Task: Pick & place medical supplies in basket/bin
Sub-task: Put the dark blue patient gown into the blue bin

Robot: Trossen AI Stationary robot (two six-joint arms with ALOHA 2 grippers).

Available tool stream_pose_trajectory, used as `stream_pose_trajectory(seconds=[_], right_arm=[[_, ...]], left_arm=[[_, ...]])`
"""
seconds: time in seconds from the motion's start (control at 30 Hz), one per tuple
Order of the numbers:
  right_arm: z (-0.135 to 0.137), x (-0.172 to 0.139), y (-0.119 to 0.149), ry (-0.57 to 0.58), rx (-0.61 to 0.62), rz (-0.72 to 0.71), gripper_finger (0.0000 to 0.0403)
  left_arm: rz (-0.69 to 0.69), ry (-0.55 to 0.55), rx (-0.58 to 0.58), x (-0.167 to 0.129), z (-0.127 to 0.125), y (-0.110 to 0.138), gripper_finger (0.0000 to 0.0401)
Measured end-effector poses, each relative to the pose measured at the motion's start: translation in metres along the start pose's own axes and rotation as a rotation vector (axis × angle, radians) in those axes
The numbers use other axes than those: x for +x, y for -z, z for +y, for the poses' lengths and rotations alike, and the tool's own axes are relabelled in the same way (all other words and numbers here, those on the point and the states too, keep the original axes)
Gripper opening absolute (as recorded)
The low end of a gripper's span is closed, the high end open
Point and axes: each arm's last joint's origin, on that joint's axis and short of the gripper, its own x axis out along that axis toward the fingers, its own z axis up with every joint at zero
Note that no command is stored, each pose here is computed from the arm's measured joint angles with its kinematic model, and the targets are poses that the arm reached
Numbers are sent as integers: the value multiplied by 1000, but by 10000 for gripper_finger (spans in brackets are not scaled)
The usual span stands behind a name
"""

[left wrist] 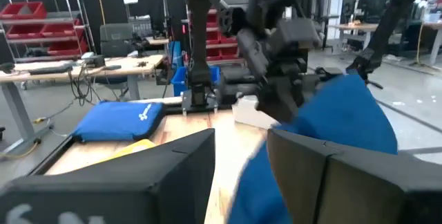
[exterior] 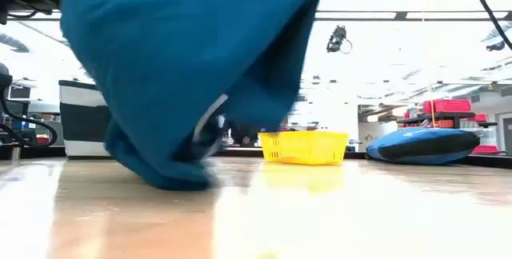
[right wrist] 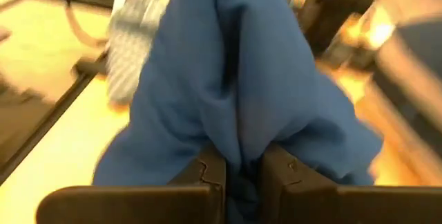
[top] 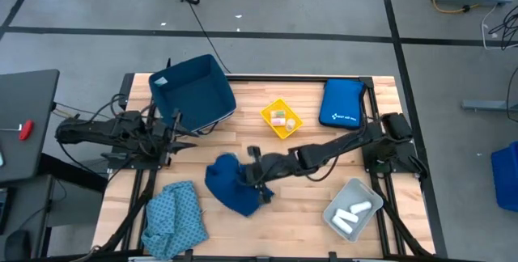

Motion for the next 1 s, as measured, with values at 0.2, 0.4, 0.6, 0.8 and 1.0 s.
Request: stream_pose_trajectory(seconds=[0.2,0.4,0.6,0.8,1.0], right_arm=[[-25,-29,-30,122,-57,-138,39],[-54,-58,-56,241,-99,-297,39],[-89,-76,-71,358,-126,-461,39],[-129,-89,-75,386,-131,-607,39],[-165,-94,-69,400,-111,-702,39]], left_arm=[[-46,10,-1,-8,0,-3,135],[-61,19,-1,-13,0,-4,135],[-69,31,3,-14,0,-4,135],[-73,50,9,-14,-1,-4,135],[-70,19,34,-15,0,-4,135]])
